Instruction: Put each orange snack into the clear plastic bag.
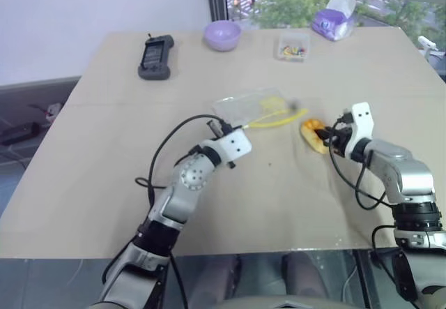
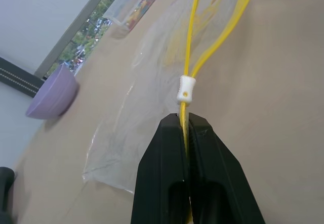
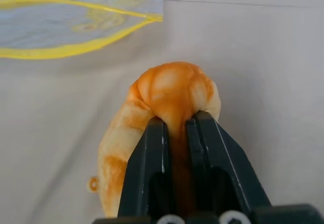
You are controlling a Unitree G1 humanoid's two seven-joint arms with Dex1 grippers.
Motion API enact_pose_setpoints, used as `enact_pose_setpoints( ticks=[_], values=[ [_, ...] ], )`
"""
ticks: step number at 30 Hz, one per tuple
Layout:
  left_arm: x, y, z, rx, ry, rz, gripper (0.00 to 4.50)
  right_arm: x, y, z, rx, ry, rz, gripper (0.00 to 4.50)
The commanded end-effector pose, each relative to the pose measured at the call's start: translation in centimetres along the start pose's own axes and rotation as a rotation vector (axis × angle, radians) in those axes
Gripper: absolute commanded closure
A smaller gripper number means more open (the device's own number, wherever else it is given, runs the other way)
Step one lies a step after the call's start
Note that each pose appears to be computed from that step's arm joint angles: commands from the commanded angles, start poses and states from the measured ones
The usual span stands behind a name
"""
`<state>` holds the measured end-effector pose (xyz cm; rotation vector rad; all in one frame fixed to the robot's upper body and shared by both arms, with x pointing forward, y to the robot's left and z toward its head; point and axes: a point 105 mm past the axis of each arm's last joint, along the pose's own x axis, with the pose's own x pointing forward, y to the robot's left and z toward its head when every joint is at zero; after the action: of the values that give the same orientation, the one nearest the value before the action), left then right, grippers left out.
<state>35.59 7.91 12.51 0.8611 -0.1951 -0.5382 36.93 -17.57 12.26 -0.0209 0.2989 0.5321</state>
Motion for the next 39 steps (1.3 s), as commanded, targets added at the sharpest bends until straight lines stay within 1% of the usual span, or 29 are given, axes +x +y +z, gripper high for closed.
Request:
enact_pose_setpoints(
  ticks=[1,4,7,10,15,18,22,27,33,39],
  values=[
    [0.2,0.5,0.8,0.019,-0.033,0.013,4.50,-1.4,2.3,3.6,-0.035,-0.135,0.153,4.48],
    [0.2,0.5,0.9,0.019,-0.035,0.012,4.50,-2.1,4.3,3.9,-0.074,-0.143,0.268,4.48],
    [0.3,0.5,1.0,0.020,-0.040,0.012,4.50,-2.2,5.2,3.9,-0.090,-0.133,0.316,4.48],
    [0.3,0.4,1.3,0.026,-0.052,0.009,4.50,-0.8,4.6,4.0,-0.091,-0.093,0.251,4.48],
    [0.3,0.1,1.7,0.032,-0.072,-0.002,4.50,0.8,3.9,4.3,-0.078,-0.072,0.210,4.48],
    [0.3,-0.1,1.8,0.032,-0.079,-0.008,4.50,1.3,3.8,4.5,-0.072,-0.074,0.203,4.48],
    [0.3,-0.2,2.0,0.034,-0.088,-0.013,4.50,1.8,3.7,4.0,-0.062,-0.043,0.195,4.48],
    [0.4,-0.4,2.3,0.032,-0.103,-0.014,4.50,2.0,4.4,3.7,-0.034,-0.024,0.228,4.48],
    [0.5,-0.8,2.7,0.029,-0.129,-0.034,4.50,2.0,5.8,4.3,0.031,-0.035,0.303,4.48],
    [0.3,-2.1,3.8,0.021,-0.189,-0.107,4.50,3.4,3.0,4.6,0.092,-0.025,0.114,4.48]
  ],
)
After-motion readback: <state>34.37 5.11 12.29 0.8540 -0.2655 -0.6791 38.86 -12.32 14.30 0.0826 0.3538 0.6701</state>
